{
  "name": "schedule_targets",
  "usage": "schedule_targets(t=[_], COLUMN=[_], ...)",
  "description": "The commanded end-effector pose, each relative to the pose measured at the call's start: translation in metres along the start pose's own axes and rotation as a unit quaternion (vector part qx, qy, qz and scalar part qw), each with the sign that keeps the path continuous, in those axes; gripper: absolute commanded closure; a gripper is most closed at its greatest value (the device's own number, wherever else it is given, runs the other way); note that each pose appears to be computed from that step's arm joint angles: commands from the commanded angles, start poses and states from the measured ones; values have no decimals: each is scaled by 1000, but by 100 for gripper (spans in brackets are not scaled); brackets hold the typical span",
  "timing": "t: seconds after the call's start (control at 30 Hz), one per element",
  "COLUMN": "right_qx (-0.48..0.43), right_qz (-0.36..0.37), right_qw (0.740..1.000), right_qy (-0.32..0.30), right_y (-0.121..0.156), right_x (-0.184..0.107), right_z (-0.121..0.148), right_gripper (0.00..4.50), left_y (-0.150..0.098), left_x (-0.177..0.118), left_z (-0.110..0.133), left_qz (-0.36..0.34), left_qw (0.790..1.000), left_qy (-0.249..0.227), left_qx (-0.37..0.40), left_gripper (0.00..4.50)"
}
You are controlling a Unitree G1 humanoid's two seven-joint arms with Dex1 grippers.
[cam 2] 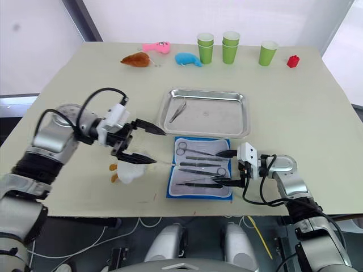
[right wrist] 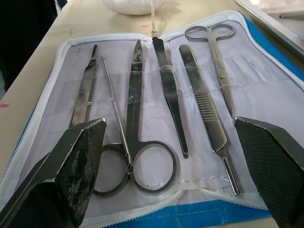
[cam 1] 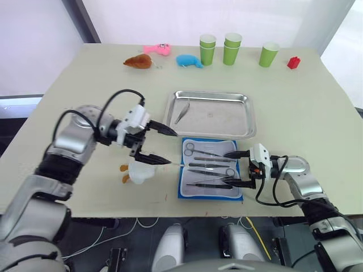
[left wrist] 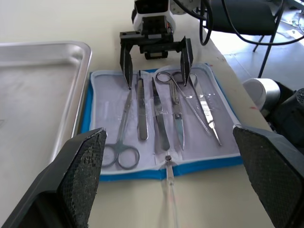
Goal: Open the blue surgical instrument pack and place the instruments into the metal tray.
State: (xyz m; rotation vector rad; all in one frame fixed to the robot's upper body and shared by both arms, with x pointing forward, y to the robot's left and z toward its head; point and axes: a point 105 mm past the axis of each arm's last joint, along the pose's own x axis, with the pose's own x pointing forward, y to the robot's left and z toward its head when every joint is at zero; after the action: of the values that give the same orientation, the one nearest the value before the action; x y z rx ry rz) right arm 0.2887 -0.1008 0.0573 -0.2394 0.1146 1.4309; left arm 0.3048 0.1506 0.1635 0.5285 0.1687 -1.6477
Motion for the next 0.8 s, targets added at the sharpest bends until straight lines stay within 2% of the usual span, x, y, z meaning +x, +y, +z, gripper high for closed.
schedule_targets(t=[0.03,0.43,0.47,0.53,0.57,0.63,0.8], right_qx=[61,60,60,60,59,59,59], right_qz=[10,3,3,2,2,2,1], right_qw=[997,997,997,997,997,997,997], right_qy=[41,49,49,48,48,48,47], right_y=[15,13,13,12,12,13,12], right_x=[0,-7,-7,-6,-6,-6,-5], right_z=[-32,-34,-34,-33,-33,-33,-33], right_gripper=[0,0,0,0,0,0,0], left_y=[9,31,32,35,37,42,51], left_x=[4,27,30,34,36,39,49], left_z=[0,-25,-25,-24,-24,-24,-24], left_qz=[20,37,33,31,34,39,38], left_qw=[999,998,999,999,999,998,998], left_qy=[9,35,34,32,31,35,34], left_qx=[27,24,23,25,27,33,40], left_gripper=[1,1,52,122,181,257,257])
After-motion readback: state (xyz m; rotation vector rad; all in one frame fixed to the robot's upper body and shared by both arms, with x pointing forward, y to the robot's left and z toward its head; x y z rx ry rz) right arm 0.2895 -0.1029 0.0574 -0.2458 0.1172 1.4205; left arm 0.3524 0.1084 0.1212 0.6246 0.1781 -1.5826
